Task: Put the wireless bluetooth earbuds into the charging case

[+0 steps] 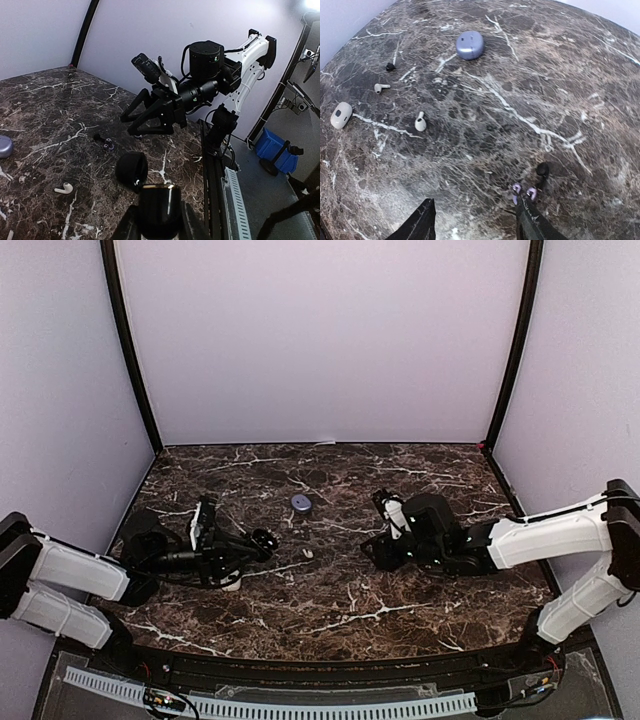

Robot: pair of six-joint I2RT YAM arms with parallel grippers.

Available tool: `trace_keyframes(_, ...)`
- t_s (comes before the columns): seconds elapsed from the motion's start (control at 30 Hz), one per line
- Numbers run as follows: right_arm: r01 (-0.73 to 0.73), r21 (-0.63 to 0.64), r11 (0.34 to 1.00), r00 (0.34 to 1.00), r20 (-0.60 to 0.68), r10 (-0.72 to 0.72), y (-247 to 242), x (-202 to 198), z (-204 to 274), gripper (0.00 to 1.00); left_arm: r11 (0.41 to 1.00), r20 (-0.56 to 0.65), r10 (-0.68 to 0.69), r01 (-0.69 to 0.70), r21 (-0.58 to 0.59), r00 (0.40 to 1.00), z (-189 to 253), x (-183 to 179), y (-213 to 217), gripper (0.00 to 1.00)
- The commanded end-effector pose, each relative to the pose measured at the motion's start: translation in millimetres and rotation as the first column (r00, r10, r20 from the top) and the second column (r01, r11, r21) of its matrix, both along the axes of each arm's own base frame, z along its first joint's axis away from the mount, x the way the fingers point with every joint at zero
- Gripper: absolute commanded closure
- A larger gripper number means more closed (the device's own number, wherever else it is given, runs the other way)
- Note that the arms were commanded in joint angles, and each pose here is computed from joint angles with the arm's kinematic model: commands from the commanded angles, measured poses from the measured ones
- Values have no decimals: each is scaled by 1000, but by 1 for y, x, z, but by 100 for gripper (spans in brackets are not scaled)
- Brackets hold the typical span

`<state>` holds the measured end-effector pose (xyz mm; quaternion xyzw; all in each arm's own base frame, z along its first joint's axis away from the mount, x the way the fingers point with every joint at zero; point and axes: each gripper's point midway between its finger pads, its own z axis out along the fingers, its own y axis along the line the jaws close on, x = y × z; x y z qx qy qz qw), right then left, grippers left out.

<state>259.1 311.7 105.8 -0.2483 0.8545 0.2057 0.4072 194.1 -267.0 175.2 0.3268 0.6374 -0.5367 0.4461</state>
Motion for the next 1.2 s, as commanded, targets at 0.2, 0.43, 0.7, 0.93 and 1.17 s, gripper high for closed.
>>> trace_keyframes(0.2, 104, 53, 993, 991, -94, -98, -50, 12, -12, 48, 976, 150, -209, 216, -35, 966, 14, -24, -17, 77)
trace_keyframes(0.43, 107, 36, 994, 984, -146, -101, -46, 30, -19, 56, 956, 132, -286, 292, -33, 949, 15, -36, -27, 77)
trace_keyframes(0.7, 88, -18, 996, 977, -195, -90, -31, 46, -31, 60, 974, 161, -207, 219, -59, 965, 29, -28, -23, 77)
trace_keyframes(0.93, 120, -82, 989, 972, -194, -134, -32, 59, -48, 60, 974, 153, -208, 219, -63, 966, 33, -28, -23, 77)
trace_keyframes(1.17, 149, -136, 980, 965, -196, -174, -33, 69, -57, 61, 973, 153, -212, 223, -54, 965, 34, -28, -24, 77)
